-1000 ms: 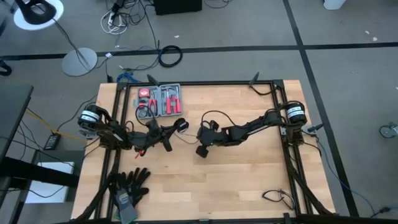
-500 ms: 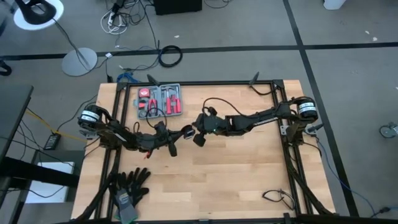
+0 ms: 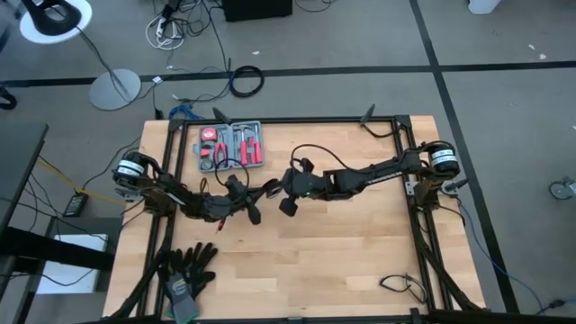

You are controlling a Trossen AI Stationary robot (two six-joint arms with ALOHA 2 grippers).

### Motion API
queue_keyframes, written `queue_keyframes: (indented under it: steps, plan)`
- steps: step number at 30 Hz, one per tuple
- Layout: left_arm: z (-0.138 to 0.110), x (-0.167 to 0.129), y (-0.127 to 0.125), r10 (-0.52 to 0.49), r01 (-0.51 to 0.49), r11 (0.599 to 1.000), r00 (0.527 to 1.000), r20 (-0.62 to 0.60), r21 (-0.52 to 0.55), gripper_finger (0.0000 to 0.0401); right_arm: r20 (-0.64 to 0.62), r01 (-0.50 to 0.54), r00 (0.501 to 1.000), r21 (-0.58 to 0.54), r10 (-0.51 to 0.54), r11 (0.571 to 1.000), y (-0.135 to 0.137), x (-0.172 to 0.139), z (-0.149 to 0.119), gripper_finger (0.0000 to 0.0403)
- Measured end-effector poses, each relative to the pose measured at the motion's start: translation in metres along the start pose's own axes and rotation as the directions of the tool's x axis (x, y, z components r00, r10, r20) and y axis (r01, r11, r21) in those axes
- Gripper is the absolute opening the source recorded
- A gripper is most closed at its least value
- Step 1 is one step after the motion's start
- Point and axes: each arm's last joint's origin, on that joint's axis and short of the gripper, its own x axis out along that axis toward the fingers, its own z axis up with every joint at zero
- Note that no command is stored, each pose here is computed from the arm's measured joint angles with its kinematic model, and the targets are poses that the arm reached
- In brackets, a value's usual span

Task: Coil cords
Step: Coil the black wire onto the spool

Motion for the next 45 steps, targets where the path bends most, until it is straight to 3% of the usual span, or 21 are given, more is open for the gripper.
queue_keyframes:
  steps: [9,12,16,23,29,36,45]
  plan:
    - [0.001,0.0,0.0,0.015,-0.015,1.0,1.0,0.012,-0.004,0.0,-0.06,0.059,0.996,-0.034,-0.061,0.998,-0.004,-0.003,-0.006,0.0]
    - [0.0,0.0,0.001,0.024,-0.024,1.0,1.0,0.011,0.001,0.0,-0.065,-0.011,0.998,-0.017,0.01,1.0,-0.001,-0.004,-0.001,0.0]
    - [0.002,0.0,0.001,0.04,-0.04,0.999,0.999,0.028,0.005,0.0,0.032,-0.154,0.988,0.016,0.154,0.988,0.006,-0.003,0.014,0.0]
    - [0.008,0.005,-0.005,0.056,-0.057,0.998,0.997,0.057,0.018,0.0,0.044,-0.237,0.971,0.045,0.235,0.971,0.01,0.014,0.008,0.0004]
    - [0.009,0.005,-0.005,0.077,-0.077,0.997,0.995,0.069,0.004,0.0,0.022,-0.284,0.959,0.042,0.284,0.958,0.017,0.021,-0.001,0.0039]
    - [0.014,-0.001,-0.001,0.051,-0.042,0.997,0.989,0.138,-0.066,0.0,-0.06,-0.259,0.964,0.039,0.261,0.965,0.017,0.029,-0.014,0.008]
    - [0.012,-0.019,0.017,0.054,-0.026,0.99,0.979,0.196,-0.139,0.0,-0.089,-0.187,0.978,0.008,0.187,0.982,0.02,0.028,-0.023,0.0081]
